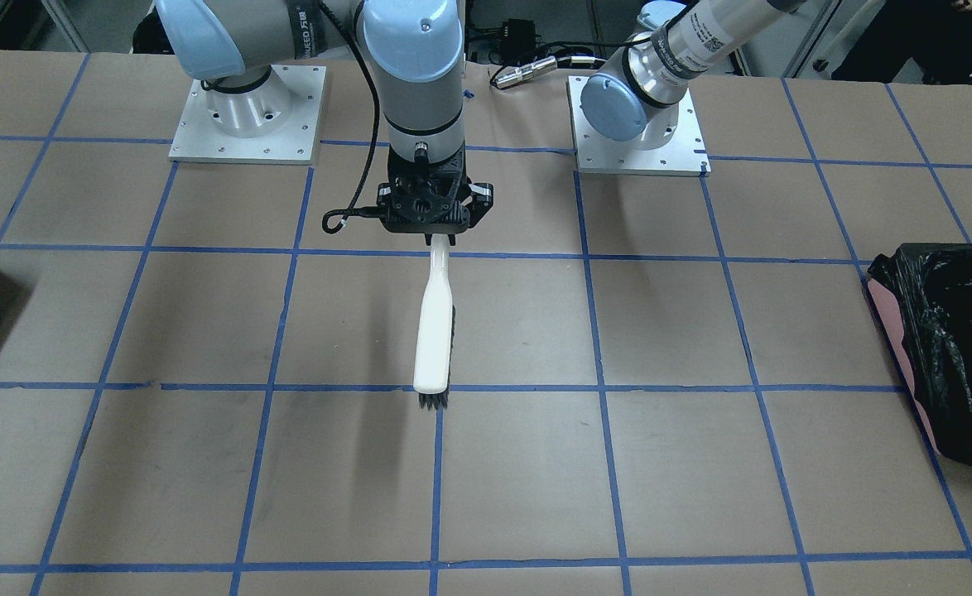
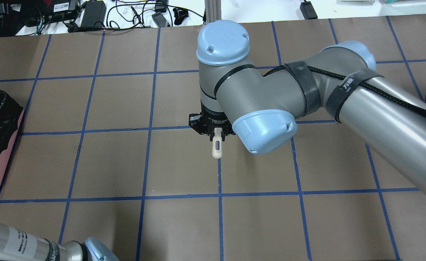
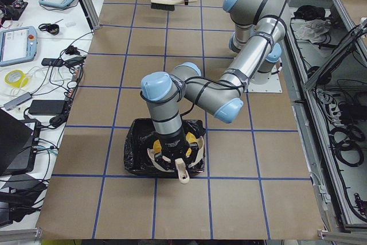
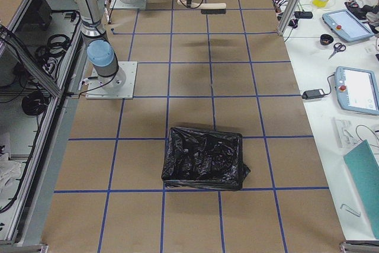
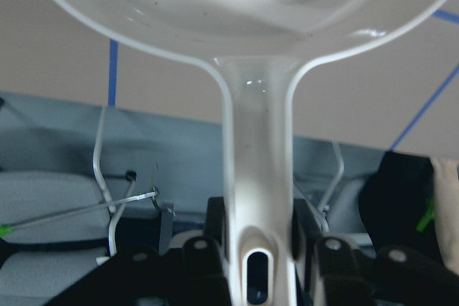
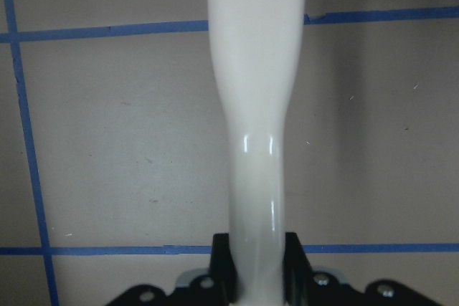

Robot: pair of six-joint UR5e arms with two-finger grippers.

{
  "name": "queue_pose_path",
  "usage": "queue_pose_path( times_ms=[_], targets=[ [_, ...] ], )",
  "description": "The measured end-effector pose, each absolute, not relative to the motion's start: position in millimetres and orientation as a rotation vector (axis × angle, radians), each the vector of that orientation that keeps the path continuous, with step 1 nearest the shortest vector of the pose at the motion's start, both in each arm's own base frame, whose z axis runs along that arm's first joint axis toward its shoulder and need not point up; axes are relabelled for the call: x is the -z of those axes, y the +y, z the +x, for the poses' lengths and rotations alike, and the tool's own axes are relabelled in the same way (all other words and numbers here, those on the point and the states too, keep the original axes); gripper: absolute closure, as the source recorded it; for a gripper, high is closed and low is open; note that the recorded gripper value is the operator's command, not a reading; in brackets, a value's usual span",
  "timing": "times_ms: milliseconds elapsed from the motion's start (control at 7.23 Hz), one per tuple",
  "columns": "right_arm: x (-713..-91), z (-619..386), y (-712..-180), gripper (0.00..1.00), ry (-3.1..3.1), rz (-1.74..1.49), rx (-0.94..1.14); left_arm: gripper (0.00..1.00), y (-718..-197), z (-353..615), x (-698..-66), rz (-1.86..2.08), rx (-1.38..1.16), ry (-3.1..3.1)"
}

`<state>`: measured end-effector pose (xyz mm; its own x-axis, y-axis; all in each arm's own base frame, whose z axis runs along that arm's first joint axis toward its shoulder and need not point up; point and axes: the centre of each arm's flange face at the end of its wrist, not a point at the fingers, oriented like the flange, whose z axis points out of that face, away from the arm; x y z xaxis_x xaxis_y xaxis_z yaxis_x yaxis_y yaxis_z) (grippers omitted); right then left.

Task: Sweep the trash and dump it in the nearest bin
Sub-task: 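Tilt the dustpan with the left gripper to pour trash into the bin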

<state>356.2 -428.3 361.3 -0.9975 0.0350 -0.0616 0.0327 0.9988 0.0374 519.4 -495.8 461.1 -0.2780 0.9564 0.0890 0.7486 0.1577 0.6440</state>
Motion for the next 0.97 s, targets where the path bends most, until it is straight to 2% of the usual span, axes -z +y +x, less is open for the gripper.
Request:
queue_pose_path(
  times_ms=[553, 968],
  targets=[
    [-323.9, 342.9, -413.1, 1.00, 3.083, 0.065, -0.082, 1.00, -525.6, 469.8, -466.2, 1.539, -0.919, 1.967],
    [-299.5, 345.4, -401.6, 1.00, 3.076, 0.067, -0.087, 1.00, -526.0, 451.1, -498.7, 1.538, -0.768, 1.942]
  ],
)
